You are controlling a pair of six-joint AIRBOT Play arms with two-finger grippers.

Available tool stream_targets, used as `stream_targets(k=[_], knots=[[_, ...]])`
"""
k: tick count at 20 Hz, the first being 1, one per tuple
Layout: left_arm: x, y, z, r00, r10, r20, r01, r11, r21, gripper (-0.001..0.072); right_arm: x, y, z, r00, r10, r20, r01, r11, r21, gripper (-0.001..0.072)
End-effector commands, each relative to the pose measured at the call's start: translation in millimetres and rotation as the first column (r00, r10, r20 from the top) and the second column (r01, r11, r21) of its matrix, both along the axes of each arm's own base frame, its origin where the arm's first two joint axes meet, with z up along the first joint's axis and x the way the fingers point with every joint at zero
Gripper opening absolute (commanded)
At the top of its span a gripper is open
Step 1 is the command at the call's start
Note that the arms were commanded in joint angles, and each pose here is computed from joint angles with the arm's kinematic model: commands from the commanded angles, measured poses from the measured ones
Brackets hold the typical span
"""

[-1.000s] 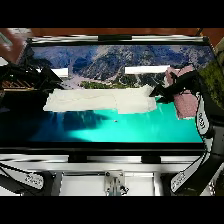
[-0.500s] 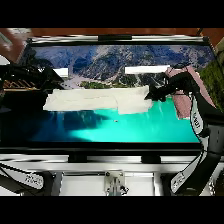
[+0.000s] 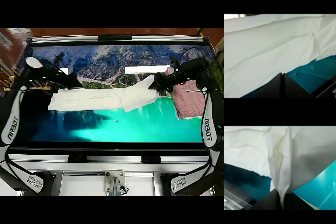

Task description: Fold the shirts.

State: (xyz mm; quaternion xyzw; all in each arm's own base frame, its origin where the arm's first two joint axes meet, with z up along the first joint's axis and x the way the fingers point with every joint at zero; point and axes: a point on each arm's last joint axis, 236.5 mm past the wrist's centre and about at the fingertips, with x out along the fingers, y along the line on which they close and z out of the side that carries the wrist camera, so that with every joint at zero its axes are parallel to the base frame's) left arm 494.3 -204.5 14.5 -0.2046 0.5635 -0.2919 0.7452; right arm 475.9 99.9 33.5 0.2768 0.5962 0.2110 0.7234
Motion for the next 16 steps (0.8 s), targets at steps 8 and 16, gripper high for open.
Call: stream_targets(k=[8,16], knots=[[-41,-167,-26,0.979,-0.165,0.120,0.167,0.986,-0.001,0.0033,-47,3,86,0.999,-0.004,0.039,0.005,1.000,-0.020,0.0059],[-61,-219,-61,0.997,-0.078,0.010,0.079,0.996,-0.049,0.0033,-86,7,145,0.993,0.007,0.115,-0.004,0.999,-0.032,0.0059]])
